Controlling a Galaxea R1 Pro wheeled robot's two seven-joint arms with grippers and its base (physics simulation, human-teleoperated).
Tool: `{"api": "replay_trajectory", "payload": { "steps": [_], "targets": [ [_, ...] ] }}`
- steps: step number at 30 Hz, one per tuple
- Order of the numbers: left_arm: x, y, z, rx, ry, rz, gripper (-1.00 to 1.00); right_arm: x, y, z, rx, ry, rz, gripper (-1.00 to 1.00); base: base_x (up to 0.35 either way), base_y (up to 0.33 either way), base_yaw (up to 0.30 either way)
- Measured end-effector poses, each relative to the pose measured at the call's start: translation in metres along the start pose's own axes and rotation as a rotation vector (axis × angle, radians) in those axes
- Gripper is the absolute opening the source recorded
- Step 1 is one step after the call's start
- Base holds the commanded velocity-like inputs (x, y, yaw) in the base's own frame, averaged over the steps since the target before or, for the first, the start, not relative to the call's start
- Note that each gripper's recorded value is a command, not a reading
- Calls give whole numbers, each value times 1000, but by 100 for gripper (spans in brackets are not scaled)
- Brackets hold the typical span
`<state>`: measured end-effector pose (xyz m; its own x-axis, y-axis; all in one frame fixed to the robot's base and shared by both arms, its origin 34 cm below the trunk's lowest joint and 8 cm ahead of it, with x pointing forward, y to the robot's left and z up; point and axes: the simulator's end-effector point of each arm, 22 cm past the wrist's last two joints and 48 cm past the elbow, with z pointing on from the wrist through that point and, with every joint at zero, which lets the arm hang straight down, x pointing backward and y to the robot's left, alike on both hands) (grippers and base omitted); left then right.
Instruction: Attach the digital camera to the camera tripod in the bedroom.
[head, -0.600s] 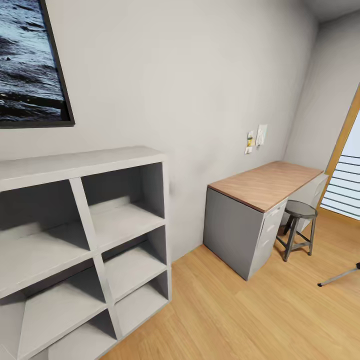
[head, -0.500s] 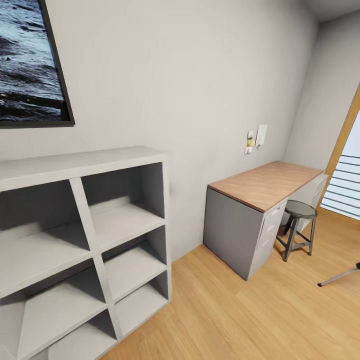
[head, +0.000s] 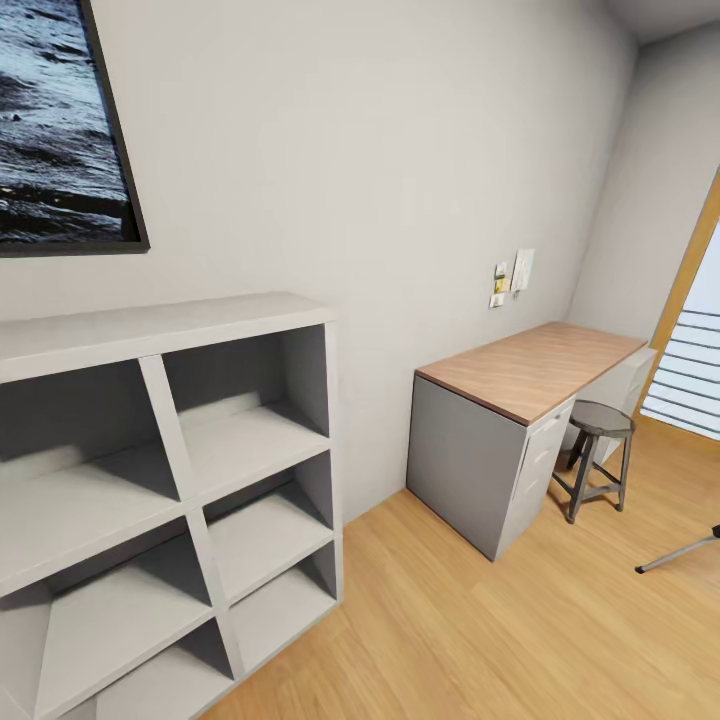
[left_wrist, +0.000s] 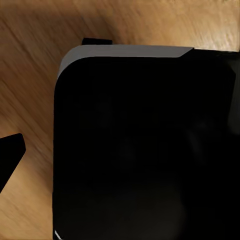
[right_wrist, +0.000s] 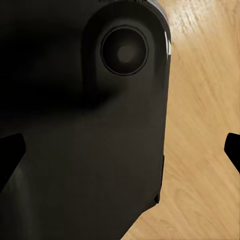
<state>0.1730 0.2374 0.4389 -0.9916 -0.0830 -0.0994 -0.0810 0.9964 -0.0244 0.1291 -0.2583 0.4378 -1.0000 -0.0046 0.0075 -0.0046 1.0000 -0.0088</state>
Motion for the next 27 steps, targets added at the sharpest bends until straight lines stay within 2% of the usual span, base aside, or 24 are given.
{"api": "replay_trajectory", "payload": {
  "steps": [5, 21, 27],
  "targets": [
    [-1, -1, 0, 0, -4, -14, 100, -3, 1, 0, -1, -15, 15, 100, 0, 0, -74],
    [-5, 1, 0, -2, -13, -7, 100, -6, 1, 0, 0, -30, 19, 100, 0, 0, -229],
    [-7, 17, 0, -22, -16, 7, 100, -7, 2, 0, -2, -34, 12, 100, 0, 0, -244]
  ]
}}
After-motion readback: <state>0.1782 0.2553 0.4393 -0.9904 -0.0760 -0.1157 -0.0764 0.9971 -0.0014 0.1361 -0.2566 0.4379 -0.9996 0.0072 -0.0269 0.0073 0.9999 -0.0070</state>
